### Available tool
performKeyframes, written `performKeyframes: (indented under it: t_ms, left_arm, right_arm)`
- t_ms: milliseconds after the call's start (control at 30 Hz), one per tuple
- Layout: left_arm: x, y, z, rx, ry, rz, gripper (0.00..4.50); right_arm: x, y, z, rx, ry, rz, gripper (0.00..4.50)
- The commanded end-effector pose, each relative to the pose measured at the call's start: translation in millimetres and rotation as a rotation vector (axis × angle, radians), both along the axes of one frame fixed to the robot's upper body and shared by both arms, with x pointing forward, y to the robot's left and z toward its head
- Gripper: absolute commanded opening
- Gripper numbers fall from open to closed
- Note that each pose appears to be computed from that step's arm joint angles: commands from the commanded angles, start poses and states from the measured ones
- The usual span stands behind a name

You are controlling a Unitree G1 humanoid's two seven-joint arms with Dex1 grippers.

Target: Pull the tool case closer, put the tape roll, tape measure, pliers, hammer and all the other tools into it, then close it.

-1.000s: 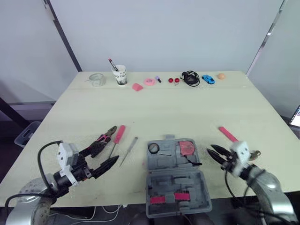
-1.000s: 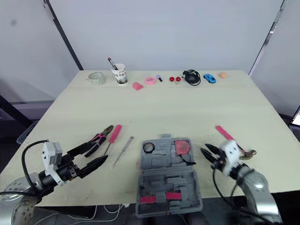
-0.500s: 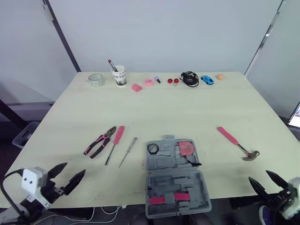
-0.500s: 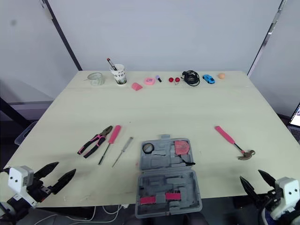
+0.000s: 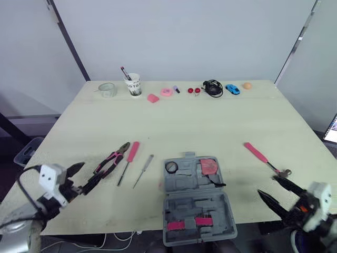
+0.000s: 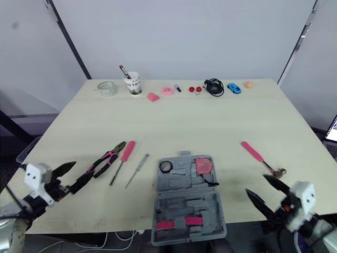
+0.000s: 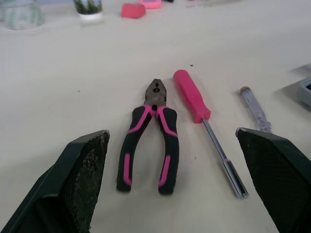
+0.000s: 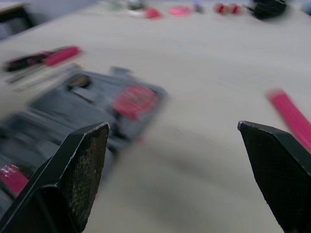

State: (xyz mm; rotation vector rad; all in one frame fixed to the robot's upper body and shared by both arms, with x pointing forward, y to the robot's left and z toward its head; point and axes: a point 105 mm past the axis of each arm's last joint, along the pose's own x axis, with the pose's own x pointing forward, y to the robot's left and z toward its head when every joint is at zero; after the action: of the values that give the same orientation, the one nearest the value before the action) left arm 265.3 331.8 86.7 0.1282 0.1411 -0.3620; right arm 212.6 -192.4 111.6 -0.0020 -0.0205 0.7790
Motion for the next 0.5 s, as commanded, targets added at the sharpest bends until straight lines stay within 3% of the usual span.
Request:
performKeyframes:
  t_ms: [33, 267, 500]
  left_arm:
    - [21, 13, -2, 0.032, 0.062, 0.063, 4.50]
    - [62, 2, -12, 0.081, 0.178, -0.001, 4.50]
    - [79, -5, -17, 0.104, 0.237, -0.038, 4.50]
  right_arm:
    - [6, 32, 25, 0.004, -0.053, 0.155, 4.45]
    - [24, 74, 51, -0.003, -0.131, 0.343, 4.45]
    - [27, 90, 57, -0.024, -0.160, 0.444, 4.45]
